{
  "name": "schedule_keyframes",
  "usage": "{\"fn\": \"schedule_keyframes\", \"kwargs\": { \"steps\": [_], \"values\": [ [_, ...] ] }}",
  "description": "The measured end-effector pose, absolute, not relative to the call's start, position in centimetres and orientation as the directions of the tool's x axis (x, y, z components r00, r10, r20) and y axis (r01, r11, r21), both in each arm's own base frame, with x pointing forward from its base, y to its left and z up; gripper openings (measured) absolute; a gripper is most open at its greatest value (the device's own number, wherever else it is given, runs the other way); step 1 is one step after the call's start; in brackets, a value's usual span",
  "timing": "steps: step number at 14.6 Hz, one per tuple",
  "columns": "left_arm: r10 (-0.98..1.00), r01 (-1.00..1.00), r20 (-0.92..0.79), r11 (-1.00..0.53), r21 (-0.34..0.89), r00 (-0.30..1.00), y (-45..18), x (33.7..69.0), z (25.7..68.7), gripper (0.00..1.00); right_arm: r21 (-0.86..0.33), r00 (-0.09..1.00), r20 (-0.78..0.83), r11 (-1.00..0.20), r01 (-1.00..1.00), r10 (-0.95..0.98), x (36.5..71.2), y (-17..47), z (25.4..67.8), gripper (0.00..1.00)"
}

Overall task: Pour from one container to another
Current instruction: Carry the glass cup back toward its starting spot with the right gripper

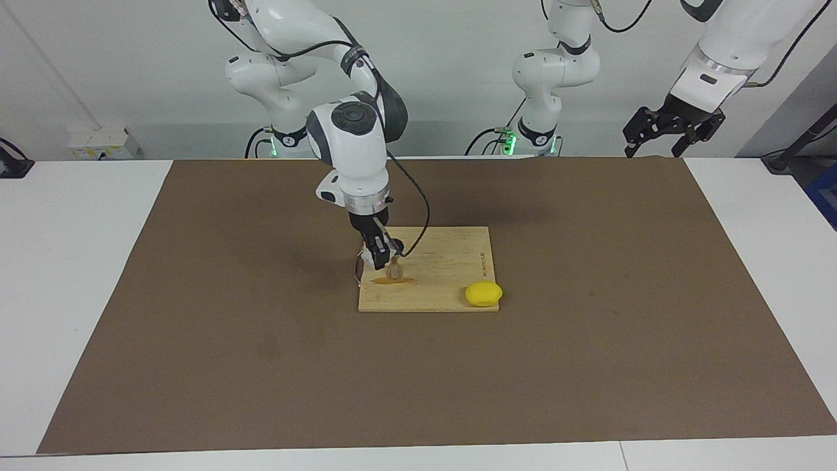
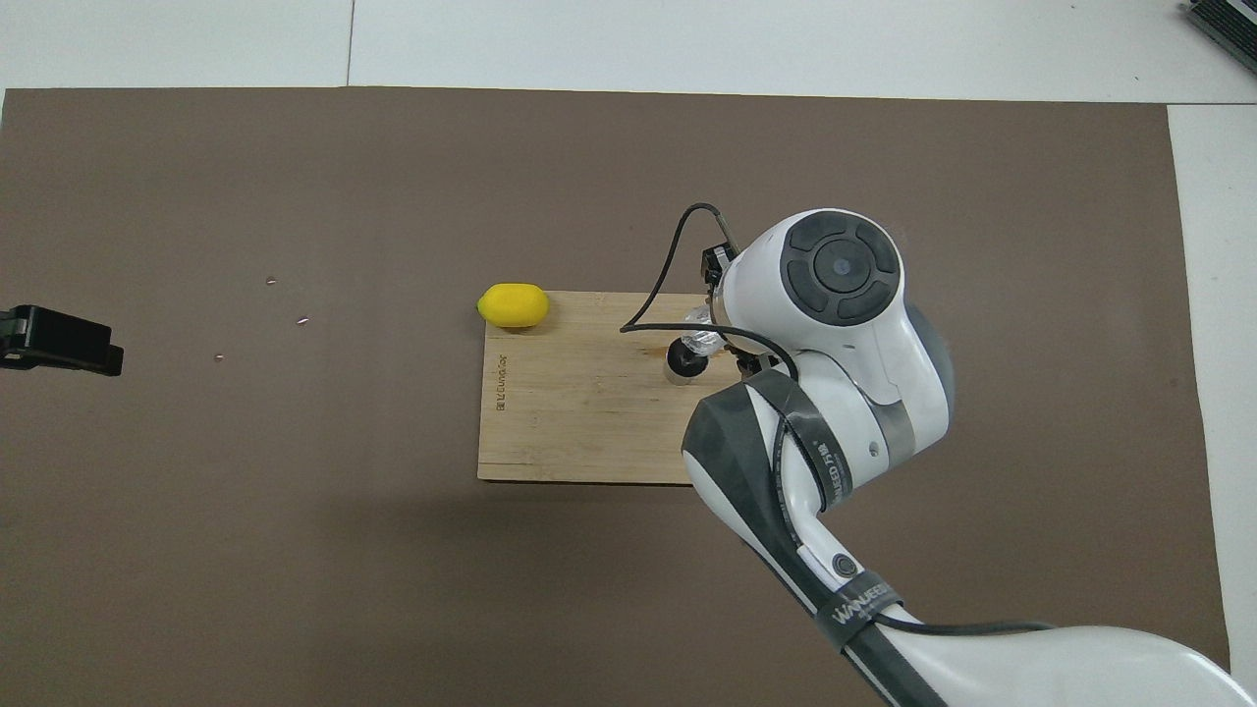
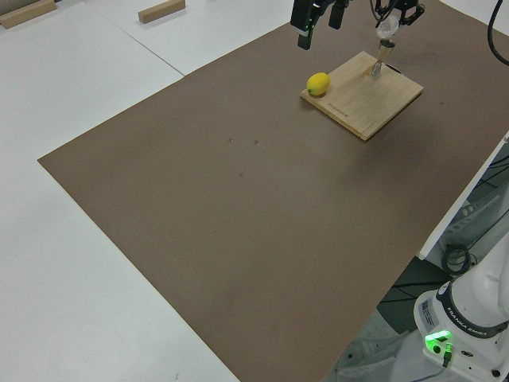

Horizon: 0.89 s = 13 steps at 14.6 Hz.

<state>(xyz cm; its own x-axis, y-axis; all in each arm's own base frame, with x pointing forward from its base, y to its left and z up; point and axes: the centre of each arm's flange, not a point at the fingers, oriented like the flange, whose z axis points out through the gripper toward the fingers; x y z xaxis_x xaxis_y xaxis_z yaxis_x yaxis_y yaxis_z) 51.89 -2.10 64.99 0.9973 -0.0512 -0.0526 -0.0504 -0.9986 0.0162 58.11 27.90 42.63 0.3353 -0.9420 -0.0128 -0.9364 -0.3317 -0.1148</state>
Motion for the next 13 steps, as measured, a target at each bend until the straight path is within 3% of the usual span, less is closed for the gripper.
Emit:
{"fn": "schedule_keyframes", "kwargs": {
  "steps": [3, 9, 13],
  "values": [
    [-0.051, -0.050, -0.053, -0.999, 0.016, 0.997, -2.1, 51.9, 65.0, 1.00, -0.098, 0.239, -0.104, -0.230, -0.968, -0.965, 59.3, 25.2, 42.5, 0.51],
    [-0.051, -0.050, -0.053, -0.999, 0.016, 0.997, -2.1, 51.9, 65.0, 1.00, -0.012, -0.093, -0.408, 0.108, -0.994, -0.908, 62.0, 13.9, 39.6, 0.51],
    [-0.051, -0.050, -0.053, -0.999, 0.016, 0.997, -2.1, 51.9, 65.0, 1.00, 0.012, -0.176, -0.542, 0.201, -0.979, -0.822, 61.9, 4.8, 36.8, 0.51]
  ]
}}
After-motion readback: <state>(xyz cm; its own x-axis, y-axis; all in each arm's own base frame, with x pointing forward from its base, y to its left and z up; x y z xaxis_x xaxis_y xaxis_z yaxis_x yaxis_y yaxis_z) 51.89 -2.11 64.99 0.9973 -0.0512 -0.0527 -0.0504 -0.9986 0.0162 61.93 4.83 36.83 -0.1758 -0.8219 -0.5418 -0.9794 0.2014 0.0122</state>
